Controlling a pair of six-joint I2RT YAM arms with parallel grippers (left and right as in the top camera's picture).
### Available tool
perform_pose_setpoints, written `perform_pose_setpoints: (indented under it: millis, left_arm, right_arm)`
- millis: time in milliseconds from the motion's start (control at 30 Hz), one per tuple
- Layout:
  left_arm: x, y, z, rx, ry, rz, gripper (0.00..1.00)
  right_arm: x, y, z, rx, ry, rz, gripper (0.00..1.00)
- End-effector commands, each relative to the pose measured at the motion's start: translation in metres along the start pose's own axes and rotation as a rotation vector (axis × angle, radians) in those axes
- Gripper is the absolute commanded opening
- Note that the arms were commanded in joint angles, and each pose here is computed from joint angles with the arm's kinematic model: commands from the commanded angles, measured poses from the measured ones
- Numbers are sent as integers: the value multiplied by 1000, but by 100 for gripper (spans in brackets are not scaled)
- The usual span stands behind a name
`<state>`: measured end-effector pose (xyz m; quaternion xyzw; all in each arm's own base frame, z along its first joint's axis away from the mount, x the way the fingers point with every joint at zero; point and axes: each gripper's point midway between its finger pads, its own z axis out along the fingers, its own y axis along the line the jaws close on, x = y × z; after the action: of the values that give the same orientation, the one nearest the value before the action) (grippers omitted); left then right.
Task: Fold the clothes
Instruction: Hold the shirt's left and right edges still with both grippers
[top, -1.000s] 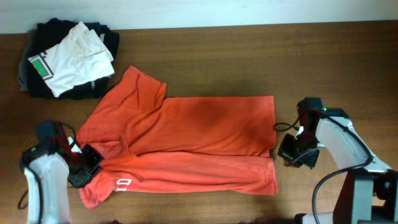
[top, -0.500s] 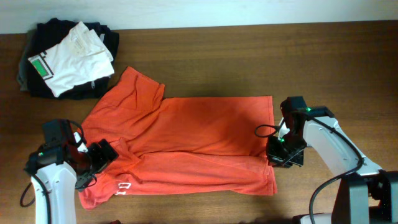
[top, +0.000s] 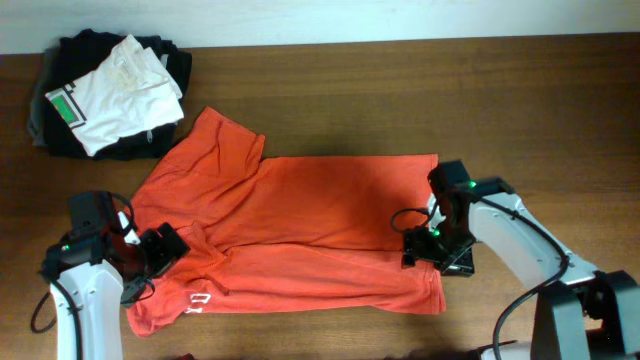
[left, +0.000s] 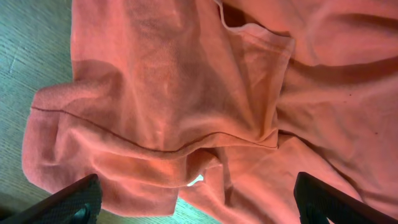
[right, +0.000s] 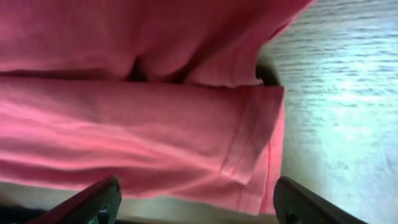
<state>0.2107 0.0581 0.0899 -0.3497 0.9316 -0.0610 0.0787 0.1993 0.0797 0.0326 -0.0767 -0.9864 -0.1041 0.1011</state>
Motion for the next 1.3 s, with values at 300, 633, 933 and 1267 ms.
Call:
perform_pose_setpoints:
  millis: [300, 633, 933, 1267]
  left_arm:
    - [-1, 0, -2, -4, -7, 5, 98]
    - [-1, 0, -2, -4, -8, 5, 98]
    - [-1, 0, -2, -4, -8, 5, 98]
    - [-1, 0, -2, -4, -8, 5, 98]
  right_arm:
    - [3, -6, 11, 20, -16, 22, 51]
    - [2, -14, 15, 56, -30, 77, 52]
    - [-2, -14, 21, 46, -56, 109, 49]
    - [-2, -14, 30, 29, -67, 128, 33]
